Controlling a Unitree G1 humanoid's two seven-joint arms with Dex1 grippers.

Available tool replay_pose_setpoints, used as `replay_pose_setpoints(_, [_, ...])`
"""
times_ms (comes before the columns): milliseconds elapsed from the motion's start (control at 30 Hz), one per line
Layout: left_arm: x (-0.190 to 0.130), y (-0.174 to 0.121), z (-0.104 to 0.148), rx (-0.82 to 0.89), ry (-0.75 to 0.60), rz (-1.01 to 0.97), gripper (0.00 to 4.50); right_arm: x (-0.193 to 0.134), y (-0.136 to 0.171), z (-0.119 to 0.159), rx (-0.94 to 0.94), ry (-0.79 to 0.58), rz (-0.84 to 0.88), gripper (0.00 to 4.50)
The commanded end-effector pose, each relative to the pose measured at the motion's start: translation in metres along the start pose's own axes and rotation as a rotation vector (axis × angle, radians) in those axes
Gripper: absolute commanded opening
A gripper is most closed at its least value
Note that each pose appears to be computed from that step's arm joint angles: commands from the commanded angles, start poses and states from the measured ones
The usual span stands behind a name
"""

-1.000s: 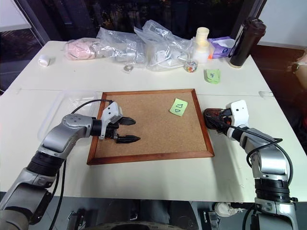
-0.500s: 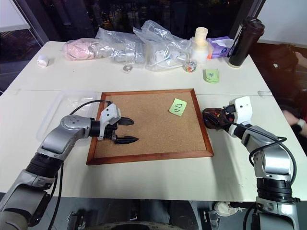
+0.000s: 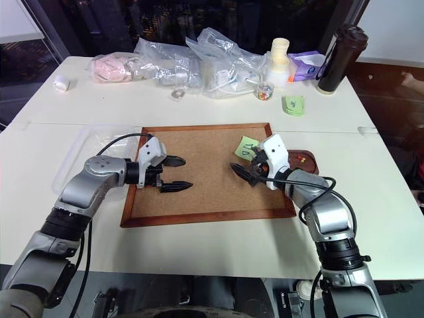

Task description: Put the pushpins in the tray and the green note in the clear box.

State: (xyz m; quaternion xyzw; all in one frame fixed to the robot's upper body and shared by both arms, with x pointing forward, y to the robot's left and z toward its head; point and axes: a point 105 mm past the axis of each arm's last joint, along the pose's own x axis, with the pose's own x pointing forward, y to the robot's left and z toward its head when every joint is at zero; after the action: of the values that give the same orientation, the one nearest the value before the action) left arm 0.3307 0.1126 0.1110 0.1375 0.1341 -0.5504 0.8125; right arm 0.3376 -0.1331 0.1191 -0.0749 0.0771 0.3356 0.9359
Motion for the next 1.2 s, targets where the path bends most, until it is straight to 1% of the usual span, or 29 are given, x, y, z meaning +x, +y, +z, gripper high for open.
replay_pose_setpoints(33, [-0.004, 0.003, 0.010, 0.040, -0.038, 0.023, 4.50, 0.006, 0.001, 0.007, -0.058, -0.025, -0.006, 4.46])
replay_pose_setpoints(233, [0.000, 0.014, 0.015, 0.063, -0.048, 0.054, 4.50, 0.024, -0.008, -0.004, -0.072, -0.001, -0.034, 4.46])
replay_pose_setpoints(367, [-0.002, 0.022, 0.019, 0.075, -0.043, 0.055, 4.50, 0.036, -0.020, -0.012, -0.107, 0.028, -0.065, 4.46])
replay_pose_setpoints(500, [-0.002, 0.021, 0.014, 0.069, -0.036, 0.046, 4.50, 0.042, -0.032, -0.018, -0.127, 0.053, -0.090, 4.46])
replay_pose_setpoints(600, [-0.001, 0.018, 0.011, 0.059, -0.036, 0.042, 4.50, 0.045, -0.032, -0.024, -0.137, 0.075, -0.075, 4.46])
replay_pose_setpoints(700, [-0.001, 0.016, 0.010, 0.049, -0.042, 0.045, 4.50, 0.046, -0.027, -0.032, -0.138, 0.099, -0.037, 3.67])
replay_pose_setpoints(733, [-0.001, 0.015, 0.010, 0.046, -0.043, 0.047, 4.50, 0.046, -0.025, -0.034, -0.134, 0.103, -0.027, 3.22])
replay_pose_setpoints(933, [-0.002, 0.014, 0.008, 0.039, -0.042, 0.053, 4.50, 0.044, -0.014, -0.048, -0.105, 0.134, 0.013, 0.04])
replay_pose_setpoints(1100, [-0.001, 0.016, 0.010, 0.039, -0.045, 0.057, 4.50, 0.042, -0.017, -0.049, -0.101, 0.128, -0.024, 0.04])
replay_pose_setpoints(1200, [-0.001, 0.018, 0.011, 0.040, -0.045, 0.059, 4.50, 0.040, -0.021, -0.038, -0.114, 0.078, -0.056, 0.04])
